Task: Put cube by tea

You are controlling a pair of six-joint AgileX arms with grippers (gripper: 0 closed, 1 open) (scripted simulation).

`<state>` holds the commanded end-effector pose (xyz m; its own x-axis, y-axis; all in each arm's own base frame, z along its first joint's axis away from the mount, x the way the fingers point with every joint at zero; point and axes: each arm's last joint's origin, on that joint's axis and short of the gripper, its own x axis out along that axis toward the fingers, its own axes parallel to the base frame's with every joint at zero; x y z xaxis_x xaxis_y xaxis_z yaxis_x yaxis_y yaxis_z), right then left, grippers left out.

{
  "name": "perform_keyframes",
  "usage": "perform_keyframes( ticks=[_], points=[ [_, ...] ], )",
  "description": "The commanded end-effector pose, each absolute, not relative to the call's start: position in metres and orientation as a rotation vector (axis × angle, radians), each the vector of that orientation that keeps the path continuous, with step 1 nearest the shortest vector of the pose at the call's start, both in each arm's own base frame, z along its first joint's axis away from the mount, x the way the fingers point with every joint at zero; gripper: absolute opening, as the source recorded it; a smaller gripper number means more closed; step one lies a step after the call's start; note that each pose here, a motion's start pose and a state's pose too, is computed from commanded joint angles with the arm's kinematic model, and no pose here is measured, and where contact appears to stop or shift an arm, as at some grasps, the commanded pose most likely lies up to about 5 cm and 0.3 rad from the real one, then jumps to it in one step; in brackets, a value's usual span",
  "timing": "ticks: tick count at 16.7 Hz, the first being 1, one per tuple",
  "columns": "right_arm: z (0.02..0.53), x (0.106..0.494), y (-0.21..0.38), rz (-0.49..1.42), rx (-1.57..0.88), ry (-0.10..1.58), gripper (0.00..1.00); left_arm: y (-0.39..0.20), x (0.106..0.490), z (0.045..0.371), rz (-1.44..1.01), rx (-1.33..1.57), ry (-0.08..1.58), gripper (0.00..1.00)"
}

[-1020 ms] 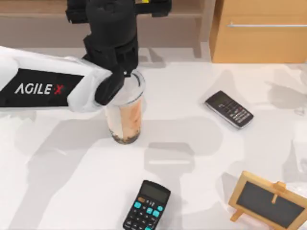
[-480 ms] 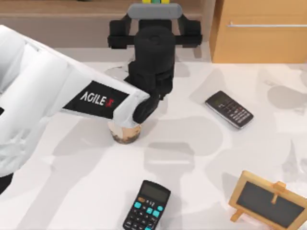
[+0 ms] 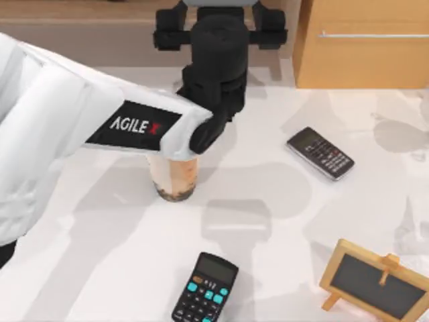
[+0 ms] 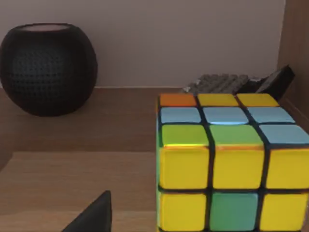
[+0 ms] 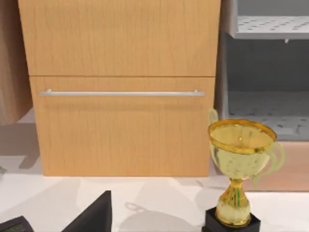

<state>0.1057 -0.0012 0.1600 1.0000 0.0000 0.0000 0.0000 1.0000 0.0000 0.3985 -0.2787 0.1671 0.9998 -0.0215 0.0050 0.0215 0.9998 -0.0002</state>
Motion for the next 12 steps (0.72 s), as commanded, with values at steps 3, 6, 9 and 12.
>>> perform_keyframes(
  ticks=[3, 6, 9, 12],
  points=[
    [0.16, 0.106, -0.001, 0.0, 0.0, 0.0, 1.0, -0.277, 0.419, 0.171, -0.018, -0.001, -0.006, 1.0],
    [0.16, 0.106, -0.001, 0.0, 0.0, 0.0, 1.0, -0.277, 0.437, 0.161, -0.017, 0.0, -0.004, 1.0],
    [0.16, 0.106, -0.001, 0.0, 0.0, 0.0, 1.0, -0.279, 0.443, 0.148, -0.02, 0.0, 0.0, 1.0],
    [0.16, 0.106, -0.001, 0.0, 0.0, 0.0, 1.0, -0.279, 0.443, 0.148, -0.02, 0.0, 0.0, 1.0]
  ],
)
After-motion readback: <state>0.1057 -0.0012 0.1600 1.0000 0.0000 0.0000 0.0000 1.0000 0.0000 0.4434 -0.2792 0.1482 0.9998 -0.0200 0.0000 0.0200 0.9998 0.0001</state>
